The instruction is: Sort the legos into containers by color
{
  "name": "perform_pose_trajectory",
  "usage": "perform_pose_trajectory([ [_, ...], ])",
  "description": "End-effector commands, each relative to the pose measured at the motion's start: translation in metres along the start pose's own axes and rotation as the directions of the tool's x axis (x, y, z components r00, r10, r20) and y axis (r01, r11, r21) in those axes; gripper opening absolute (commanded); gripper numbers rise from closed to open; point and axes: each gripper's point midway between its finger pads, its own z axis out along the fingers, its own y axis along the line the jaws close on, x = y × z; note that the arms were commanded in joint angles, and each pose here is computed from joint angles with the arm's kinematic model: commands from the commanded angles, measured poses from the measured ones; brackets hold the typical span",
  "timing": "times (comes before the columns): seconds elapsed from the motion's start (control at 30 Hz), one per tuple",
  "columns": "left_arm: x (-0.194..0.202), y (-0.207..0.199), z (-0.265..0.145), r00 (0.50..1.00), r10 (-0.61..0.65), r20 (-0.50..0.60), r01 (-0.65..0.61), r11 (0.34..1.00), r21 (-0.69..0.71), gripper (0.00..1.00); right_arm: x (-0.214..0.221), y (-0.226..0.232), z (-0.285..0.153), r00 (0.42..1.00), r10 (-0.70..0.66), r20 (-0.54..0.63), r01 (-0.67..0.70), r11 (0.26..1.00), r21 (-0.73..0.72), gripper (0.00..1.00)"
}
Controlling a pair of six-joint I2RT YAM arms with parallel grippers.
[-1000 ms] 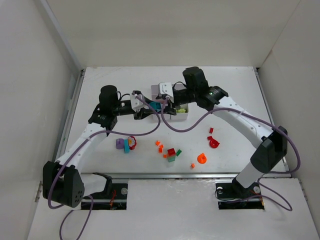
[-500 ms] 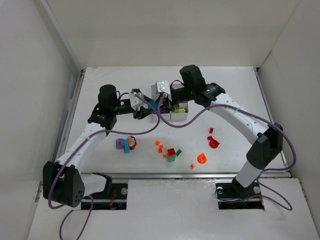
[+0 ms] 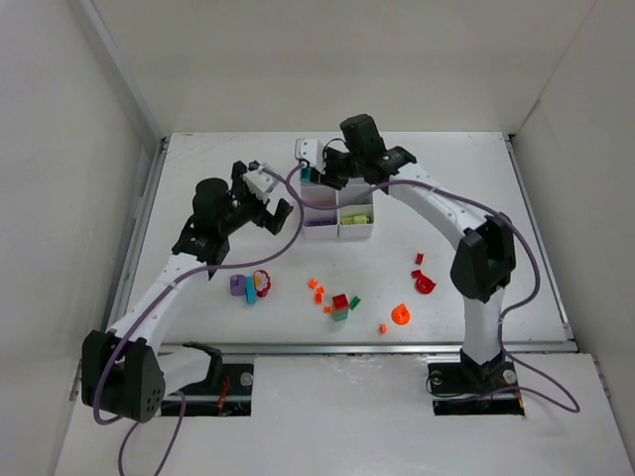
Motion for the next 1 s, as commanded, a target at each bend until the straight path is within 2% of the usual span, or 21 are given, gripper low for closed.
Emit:
perform_pose_trajectory([
  [0.0,0.015,0.032,-0.013,0.998,-0.049,-0.038,0.039,0.973,-0.226,1.0,0.001,-0.044,0.001,0.997,-0.055,-0.047,0.061,0.989,0.136,0.0],
  [0.2,0.031,0.031,-0.015,0.993,-0.097,-0.062,0.08,0.968,-0.239,1.0,0.016,-0.062,0.012,0.983,-0.123,-0.133,0.149,0.967,0.208,0.0],
  [0.5,0.048,0.042,-0.012,0.989,-0.114,-0.09,0.084,0.956,-0.282,1.0,0.046,-0.052,0.038,0.967,-0.151,-0.203,0.186,0.968,0.168,0.01],
  [0.73,0.046,0.044,-0.011,0.992,-0.092,-0.087,0.064,0.957,-0.282,1.0,0.05,-0.033,0.047,0.958,-0.181,-0.222,0.209,0.972,0.105,0.12],
  [0.87,0.045,0.043,-0.011,0.992,-0.092,-0.085,0.065,0.96,-0.273,1.0,0.053,-0.033,0.048,0.956,-0.18,-0.232,0.21,0.972,0.11,0.33],
  [0.97,0.045,0.041,-0.01,0.992,-0.091,-0.083,0.066,0.962,-0.263,1.0,0.05,-0.037,0.043,0.955,-0.181,-0.236,0.214,0.969,0.123,0.35],
])
